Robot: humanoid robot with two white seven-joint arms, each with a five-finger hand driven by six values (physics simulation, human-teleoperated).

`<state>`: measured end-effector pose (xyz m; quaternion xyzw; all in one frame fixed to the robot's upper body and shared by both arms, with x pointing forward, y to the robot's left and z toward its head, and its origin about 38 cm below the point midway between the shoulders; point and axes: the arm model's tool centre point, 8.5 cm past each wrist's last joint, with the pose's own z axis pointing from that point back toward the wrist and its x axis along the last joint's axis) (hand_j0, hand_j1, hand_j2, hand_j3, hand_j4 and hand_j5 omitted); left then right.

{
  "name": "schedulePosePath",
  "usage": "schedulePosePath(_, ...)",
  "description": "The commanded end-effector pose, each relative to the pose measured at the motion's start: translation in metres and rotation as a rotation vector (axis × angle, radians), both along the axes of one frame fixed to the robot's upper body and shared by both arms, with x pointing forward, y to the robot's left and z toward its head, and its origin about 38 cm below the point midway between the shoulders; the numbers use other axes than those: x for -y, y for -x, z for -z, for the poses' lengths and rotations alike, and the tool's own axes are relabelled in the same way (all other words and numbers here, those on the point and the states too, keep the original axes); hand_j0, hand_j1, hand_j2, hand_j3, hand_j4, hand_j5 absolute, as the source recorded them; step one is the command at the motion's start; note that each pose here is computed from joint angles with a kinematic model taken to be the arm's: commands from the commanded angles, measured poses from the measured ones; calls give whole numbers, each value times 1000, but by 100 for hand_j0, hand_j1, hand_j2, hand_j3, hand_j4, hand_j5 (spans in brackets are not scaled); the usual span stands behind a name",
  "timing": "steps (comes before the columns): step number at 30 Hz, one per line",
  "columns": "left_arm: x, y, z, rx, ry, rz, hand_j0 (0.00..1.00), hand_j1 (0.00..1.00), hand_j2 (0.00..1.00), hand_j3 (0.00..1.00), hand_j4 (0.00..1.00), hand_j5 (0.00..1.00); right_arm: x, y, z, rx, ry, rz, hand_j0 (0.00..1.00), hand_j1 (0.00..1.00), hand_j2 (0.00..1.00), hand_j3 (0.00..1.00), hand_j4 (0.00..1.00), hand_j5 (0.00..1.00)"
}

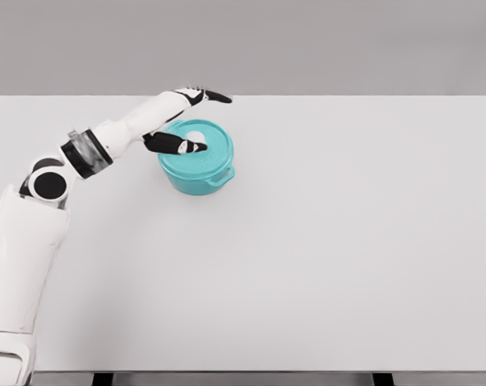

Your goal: Open the lid of the pot with left arm

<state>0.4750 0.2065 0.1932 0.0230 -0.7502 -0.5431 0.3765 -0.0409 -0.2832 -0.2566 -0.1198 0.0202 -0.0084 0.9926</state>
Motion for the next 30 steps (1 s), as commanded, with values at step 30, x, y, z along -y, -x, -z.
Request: schedulePosePath(30,-13,-1,36,-117,22,-31,72,72,72,72,72,72,0,0,0,0,0,0,100,100,100,100,100,100)
